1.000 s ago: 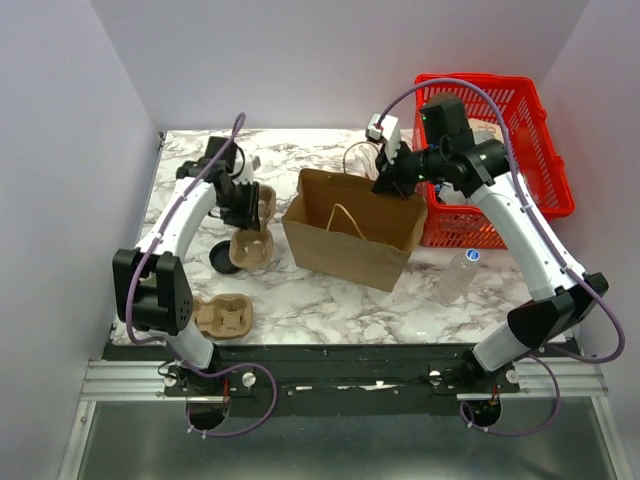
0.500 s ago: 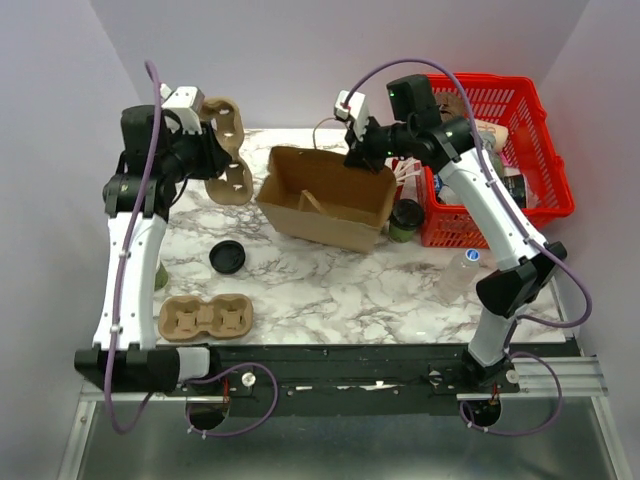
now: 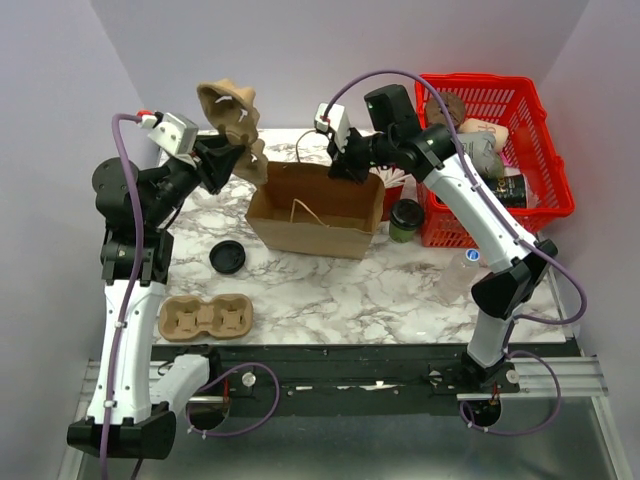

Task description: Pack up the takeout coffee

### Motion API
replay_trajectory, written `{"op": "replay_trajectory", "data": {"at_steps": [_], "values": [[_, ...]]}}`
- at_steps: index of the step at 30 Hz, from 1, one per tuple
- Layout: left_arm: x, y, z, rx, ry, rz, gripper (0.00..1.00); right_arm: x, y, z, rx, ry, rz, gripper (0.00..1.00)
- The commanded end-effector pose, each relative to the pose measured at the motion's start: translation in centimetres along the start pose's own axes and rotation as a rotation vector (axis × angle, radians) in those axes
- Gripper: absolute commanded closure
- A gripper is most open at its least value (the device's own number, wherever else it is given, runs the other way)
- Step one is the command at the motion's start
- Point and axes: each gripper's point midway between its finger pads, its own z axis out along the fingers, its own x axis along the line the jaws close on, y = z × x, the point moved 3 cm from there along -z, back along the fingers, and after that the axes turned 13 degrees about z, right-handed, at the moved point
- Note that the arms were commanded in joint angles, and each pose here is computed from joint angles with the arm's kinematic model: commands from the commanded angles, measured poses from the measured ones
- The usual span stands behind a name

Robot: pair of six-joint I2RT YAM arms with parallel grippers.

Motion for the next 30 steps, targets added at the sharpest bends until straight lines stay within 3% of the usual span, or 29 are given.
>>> {"op": "replay_trajectory", "data": {"at_steps": [1,10,15,30], "values": [[-2.4,2.0,0.8,-0.14,-0.18,0.067,1.0,-0.6,0.4,0.3,-0.007,-0.024,0.041,0.99],[-5.5,0.6,2.3,-0.168,-0.32,0.086,1.0,0.7,0.0,-0.4,-0.001,0.027,0.083,0.99],[-8.0,0.2,2.8,-0.17,-0.419,0.187,1.0,0.8,0.1,-0.8,0.0,0.023,0.096,0.99],[-13.4,-5.5,0.7,0.033,-0.737,0.352,1.0,3.3,-2.1,-4.4,0.096,0.038,0.126,0.99]]}}
